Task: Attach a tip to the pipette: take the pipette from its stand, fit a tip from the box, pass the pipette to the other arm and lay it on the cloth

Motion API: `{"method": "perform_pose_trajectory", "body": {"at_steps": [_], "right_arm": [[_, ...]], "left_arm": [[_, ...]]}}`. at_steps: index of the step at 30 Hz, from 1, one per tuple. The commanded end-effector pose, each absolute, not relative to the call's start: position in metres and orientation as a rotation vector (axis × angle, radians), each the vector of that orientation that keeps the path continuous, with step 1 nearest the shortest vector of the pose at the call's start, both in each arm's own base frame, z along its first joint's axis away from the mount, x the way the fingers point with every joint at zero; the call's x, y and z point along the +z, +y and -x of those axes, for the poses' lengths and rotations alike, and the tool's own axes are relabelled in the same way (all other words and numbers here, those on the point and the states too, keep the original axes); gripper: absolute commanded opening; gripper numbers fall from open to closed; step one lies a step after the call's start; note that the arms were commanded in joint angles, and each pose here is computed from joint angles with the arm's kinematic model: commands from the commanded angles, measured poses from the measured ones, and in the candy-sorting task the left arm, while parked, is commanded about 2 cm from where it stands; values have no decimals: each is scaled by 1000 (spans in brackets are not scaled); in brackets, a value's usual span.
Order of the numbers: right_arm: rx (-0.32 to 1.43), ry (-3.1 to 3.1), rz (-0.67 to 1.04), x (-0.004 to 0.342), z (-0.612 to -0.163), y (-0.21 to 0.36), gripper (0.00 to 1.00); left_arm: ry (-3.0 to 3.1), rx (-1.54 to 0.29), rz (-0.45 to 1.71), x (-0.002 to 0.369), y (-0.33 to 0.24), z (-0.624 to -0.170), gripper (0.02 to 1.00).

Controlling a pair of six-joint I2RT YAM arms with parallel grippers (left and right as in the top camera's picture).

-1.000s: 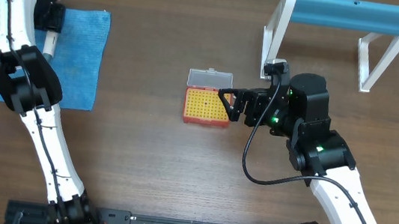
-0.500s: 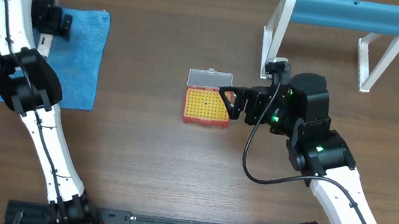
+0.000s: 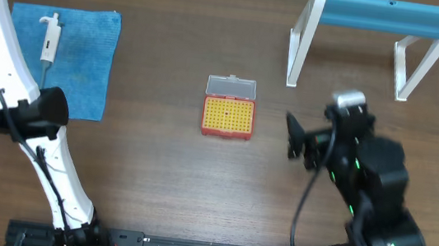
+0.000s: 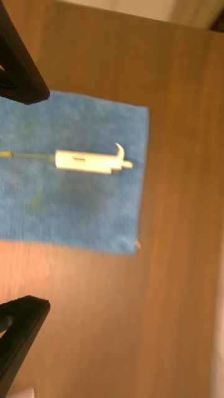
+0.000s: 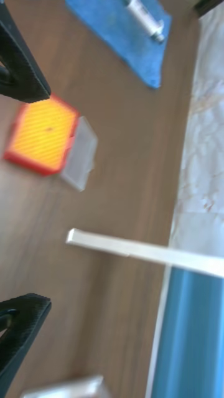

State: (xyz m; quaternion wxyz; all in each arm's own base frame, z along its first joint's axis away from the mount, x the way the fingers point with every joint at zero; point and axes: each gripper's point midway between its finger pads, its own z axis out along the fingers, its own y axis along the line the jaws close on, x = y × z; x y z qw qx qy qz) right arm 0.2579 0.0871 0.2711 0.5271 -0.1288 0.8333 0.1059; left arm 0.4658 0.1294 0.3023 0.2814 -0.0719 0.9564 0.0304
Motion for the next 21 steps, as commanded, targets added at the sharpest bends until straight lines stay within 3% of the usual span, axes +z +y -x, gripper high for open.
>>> {"method": "perform_pose_trajectory", "body": {"at_steps": [1, 6, 10, 18, 21], "right_arm": [[157, 1907, 357, 282, -227, 70, 996], [134, 1811, 379, 268, -197, 61, 996], [137, 1762, 368, 251, -185, 57, 996], [172, 1810, 284, 205, -186, 54, 996], [88, 1917, 233, 181, -182, 37, 996]], "left_arm": [[2390, -102, 134, 379, 62, -438, 996], [2302, -167, 16, 431, -3, -388, 996], [2307, -168, -10, 444, -29, -343, 996], [2455, -59, 22, 399, -14, -234, 996], [2509, -51, 9, 369, -12, -195, 996]]}}
